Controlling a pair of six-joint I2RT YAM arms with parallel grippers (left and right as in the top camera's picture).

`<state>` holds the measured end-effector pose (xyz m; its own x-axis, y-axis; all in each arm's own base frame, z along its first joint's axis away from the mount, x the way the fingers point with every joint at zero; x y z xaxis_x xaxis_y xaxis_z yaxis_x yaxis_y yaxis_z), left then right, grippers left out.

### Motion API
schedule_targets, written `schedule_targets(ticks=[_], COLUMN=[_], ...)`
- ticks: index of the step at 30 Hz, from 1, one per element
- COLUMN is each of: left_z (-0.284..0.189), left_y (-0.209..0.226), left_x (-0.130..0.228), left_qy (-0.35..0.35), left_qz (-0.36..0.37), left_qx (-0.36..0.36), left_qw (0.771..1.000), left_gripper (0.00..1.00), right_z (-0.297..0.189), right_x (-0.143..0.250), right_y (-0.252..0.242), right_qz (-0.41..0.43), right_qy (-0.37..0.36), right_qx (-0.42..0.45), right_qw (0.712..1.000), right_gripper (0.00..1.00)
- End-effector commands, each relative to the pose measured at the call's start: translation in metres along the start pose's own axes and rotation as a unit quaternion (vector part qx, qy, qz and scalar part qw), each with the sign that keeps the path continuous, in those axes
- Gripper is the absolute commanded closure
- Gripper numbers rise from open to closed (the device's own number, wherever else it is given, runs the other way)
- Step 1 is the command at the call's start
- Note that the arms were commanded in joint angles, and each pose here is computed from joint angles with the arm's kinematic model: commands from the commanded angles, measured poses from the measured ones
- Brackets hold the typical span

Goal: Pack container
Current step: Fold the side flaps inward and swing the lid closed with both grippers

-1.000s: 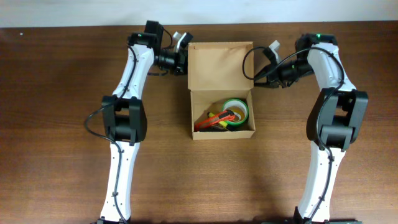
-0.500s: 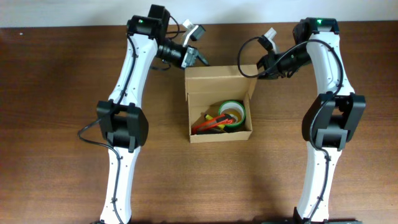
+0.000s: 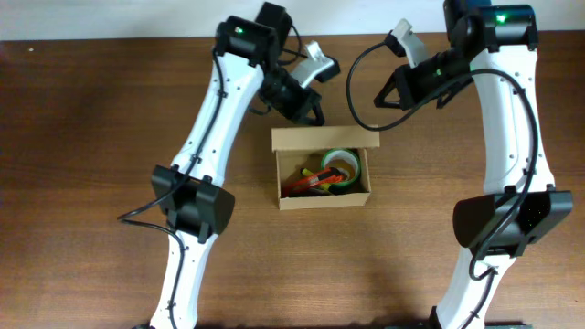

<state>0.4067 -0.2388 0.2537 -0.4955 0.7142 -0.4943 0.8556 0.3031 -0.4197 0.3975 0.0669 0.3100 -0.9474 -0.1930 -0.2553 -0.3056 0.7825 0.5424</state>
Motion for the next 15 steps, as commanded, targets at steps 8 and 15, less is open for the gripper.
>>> schedule_targets(ticks=[8, 15], left_z=[-0.075, -0.082], left_y=[-0.046, -0.032], left_x=[0.002, 0.022], left_qy=[0.044, 0.090], left_qz=[-0.008, -0.082], left_qx=[-0.204, -0.281], left_qw=[0.978, 0.952], left_gripper=[0.98, 0.98], right_z=[-0.011, -0.030], right_x=[0.014, 0.038], right_y=[0.039, 0.036], right_qz=[-0.005, 0.040], right_qy=[0.002, -0.023], right_qx=[0.108, 0.210], right_qw=[0.994, 0.977], right_gripper=[0.96, 0.96])
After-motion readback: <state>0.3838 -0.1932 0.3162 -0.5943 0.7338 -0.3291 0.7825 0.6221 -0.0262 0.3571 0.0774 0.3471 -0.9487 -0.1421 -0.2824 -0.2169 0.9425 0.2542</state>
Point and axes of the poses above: each gripper's point midway between its finger pads, its own z axis out along the fingers, its own y axis along the line the jaws close on, x = y × z, the point moved 8 cm from there along -z, back along the fingers, and after that the axes turned 11 degrees about z, right-handed, at the moved point
